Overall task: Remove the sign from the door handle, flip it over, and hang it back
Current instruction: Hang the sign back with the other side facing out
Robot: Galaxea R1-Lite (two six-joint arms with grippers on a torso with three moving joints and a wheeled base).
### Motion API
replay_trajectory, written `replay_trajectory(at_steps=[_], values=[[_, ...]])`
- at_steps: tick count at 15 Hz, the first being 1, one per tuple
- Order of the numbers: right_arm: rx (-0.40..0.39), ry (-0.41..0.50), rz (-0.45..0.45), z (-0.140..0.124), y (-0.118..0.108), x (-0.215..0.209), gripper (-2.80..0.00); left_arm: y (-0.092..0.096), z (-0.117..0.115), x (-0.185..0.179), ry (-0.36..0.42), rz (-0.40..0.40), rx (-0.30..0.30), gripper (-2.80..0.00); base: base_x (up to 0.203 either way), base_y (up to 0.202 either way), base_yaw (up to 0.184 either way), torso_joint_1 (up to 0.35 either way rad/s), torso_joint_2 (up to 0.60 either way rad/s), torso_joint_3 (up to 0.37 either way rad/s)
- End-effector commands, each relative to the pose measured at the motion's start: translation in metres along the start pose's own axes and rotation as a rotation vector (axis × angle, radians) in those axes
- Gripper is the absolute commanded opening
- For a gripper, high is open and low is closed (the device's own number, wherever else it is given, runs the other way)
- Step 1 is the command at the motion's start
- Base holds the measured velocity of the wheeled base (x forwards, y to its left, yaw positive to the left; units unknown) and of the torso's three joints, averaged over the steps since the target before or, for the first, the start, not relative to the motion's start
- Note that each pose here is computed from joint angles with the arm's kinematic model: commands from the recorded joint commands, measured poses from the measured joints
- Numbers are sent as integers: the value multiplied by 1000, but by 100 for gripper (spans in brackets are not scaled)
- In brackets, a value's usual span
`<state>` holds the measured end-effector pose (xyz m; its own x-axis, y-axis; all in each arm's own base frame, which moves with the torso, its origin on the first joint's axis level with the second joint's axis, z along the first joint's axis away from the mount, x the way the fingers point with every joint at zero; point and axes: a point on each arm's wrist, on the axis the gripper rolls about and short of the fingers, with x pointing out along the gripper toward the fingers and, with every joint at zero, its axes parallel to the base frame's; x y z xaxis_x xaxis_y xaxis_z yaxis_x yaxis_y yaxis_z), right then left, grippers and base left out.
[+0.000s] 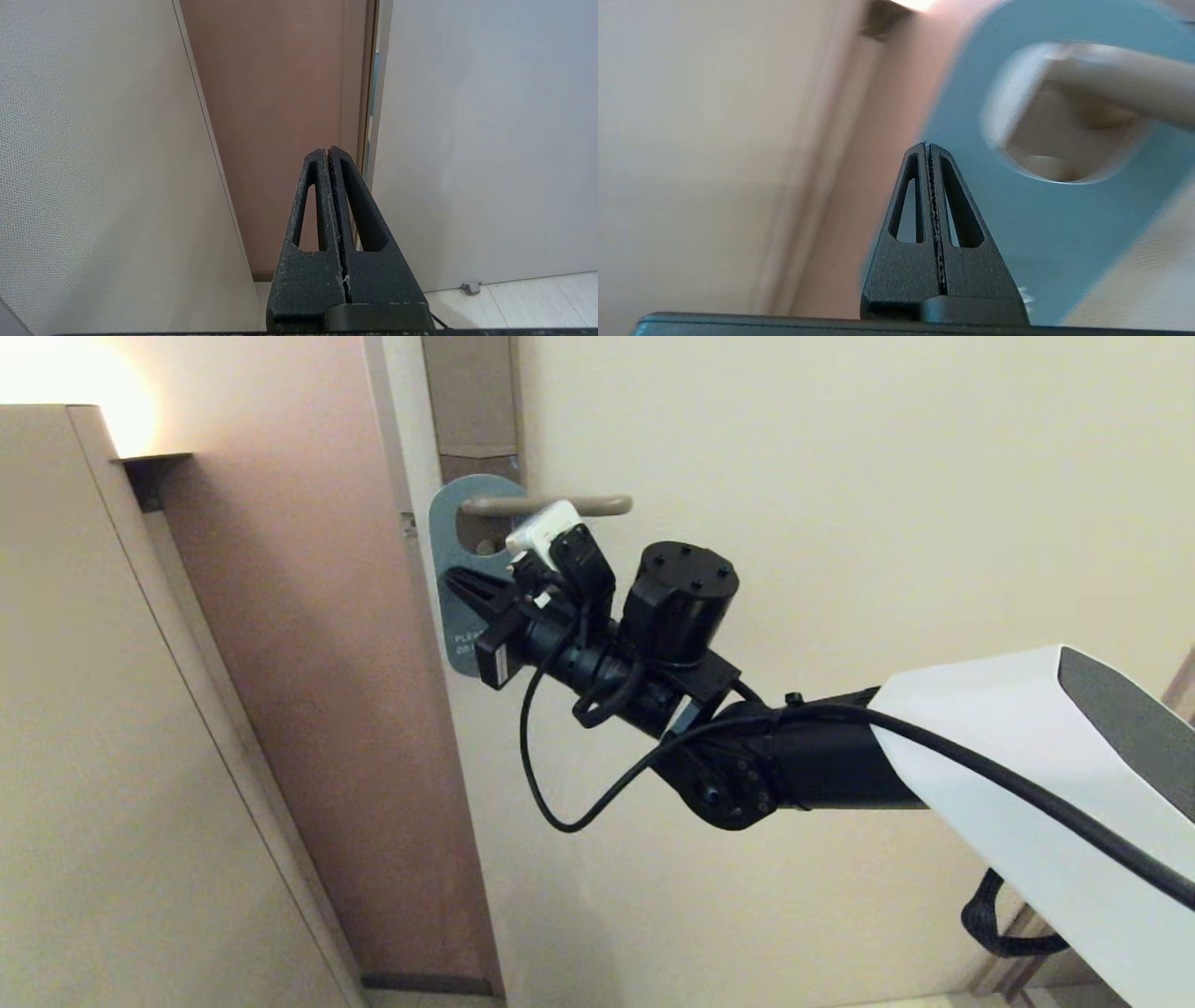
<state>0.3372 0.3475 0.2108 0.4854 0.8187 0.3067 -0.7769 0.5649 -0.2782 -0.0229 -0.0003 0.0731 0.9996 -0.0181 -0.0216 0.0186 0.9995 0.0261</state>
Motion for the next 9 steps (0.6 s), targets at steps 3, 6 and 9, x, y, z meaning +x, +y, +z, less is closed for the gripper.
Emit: replay_trajectory(at_steps=[3,6,9], values=[[-14,-13,-47,-12,1,5,-280,0,0,0,1,0,0,-280,0,0,0,0,0,0],[-21,10,-105,-21,0,5,-280,0,0,0,1,0,0,-280,0,0,0,0,0,0],[-36,39,-126,-33,1,5,-280,0,0,0,1,0,0,-280,0,0,0,0,0,0]])
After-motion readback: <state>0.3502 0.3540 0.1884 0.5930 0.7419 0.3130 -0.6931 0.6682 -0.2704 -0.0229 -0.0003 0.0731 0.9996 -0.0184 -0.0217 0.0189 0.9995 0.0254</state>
